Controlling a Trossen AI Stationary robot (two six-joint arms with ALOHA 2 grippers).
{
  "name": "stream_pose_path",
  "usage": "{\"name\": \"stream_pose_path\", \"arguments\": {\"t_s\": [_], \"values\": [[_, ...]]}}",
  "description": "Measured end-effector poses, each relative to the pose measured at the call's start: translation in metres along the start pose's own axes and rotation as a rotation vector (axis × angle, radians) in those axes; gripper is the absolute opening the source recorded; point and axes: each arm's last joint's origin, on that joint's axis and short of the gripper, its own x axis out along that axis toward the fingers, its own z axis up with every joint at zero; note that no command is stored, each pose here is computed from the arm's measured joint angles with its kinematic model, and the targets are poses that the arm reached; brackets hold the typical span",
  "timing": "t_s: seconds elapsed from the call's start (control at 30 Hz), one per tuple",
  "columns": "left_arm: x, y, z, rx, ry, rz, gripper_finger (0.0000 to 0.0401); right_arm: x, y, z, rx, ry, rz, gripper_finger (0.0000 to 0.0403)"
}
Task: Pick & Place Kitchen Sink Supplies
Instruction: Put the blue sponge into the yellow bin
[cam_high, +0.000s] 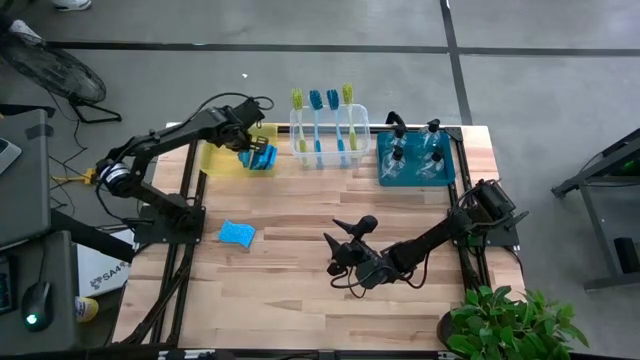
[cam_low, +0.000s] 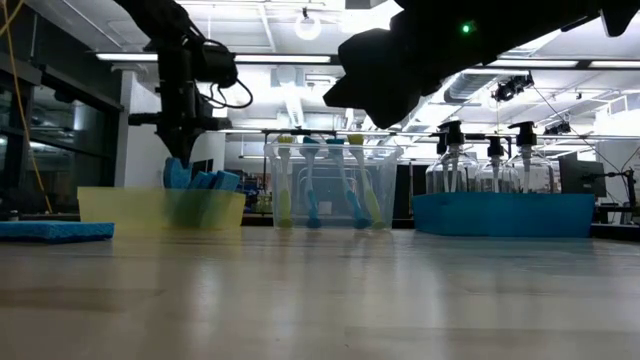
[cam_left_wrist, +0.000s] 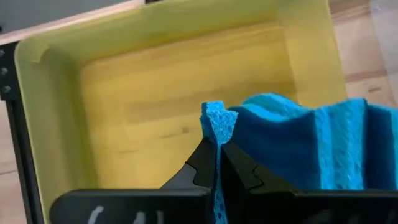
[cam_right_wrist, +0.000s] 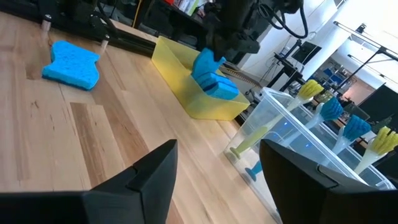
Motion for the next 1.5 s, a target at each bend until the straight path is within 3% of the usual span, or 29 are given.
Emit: {"name": "stream_pose_path", "arguments": {"t_s": [0.7, 0.97, 1.5], "values": [[0.012, -0.014, -0.008, 0.046, 0.063, 0.030, 0.0003, 0.000, 0.001, -0.003, -0.002, 0.014, 0.024, 0.0216], [0.017, -0.019, -0.008, 0.042, 0.096, -0.031, 0.0006, 0.000, 0.001, -0.004, -0.009, 0.018, 0.025, 0.0217], [0.014, -0.023, -0.004, 0.039, 0.109, -0.130, 0.0126, 0.000, 0.002, -0.005, -0.009, 0.017, 0.057, 0.0214]]}}
